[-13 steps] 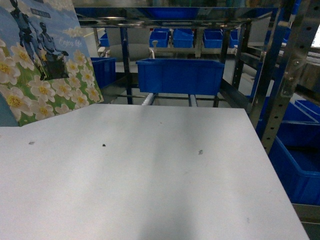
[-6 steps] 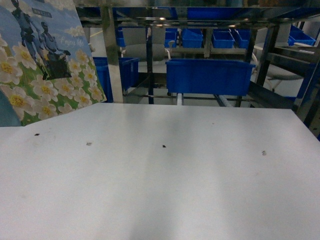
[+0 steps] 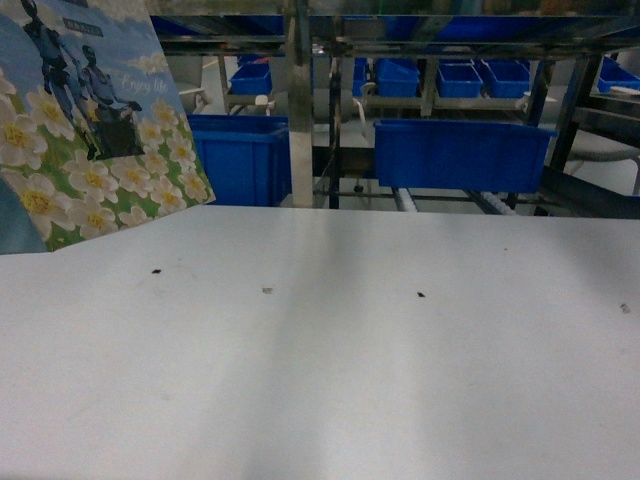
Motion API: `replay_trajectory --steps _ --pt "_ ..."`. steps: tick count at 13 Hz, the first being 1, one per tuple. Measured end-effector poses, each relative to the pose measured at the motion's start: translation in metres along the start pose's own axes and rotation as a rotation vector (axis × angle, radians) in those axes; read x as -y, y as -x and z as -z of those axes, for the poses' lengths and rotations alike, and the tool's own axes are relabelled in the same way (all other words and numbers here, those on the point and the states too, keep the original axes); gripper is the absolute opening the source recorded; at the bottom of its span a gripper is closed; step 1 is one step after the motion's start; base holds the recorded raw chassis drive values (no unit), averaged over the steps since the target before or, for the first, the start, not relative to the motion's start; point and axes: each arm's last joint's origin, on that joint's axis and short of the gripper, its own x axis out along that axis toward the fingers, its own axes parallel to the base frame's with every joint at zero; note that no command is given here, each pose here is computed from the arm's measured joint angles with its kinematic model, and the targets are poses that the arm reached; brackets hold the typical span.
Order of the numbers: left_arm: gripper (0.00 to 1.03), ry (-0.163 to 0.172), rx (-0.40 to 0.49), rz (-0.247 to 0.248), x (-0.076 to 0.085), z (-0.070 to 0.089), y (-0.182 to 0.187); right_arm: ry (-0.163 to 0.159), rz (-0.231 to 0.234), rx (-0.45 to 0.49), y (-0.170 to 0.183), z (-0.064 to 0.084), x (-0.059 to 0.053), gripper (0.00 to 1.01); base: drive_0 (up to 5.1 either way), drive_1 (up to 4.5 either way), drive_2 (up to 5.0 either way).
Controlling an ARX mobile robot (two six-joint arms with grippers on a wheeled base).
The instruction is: Move flower gift bag to table near conveyor
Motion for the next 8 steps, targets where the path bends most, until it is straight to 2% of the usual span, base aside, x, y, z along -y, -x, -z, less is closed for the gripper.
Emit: replay_trajectory --steps 5,8 --pt "0.02 0.000 0.001 0.000 0.0000 -0.0001 0.0000 0.002 0.001 0.003 0.0003 -0.0005 0.0000 0.02 -4.7 2.32 2.3" --pt "0.02 0.001 0.002 -0.015 -0.0019 -0.0003 -0.0002 0.006 -0.011 0.009 -0.0005 -0.0014 -0.0018 0.02 0.0 0.00 0.0"
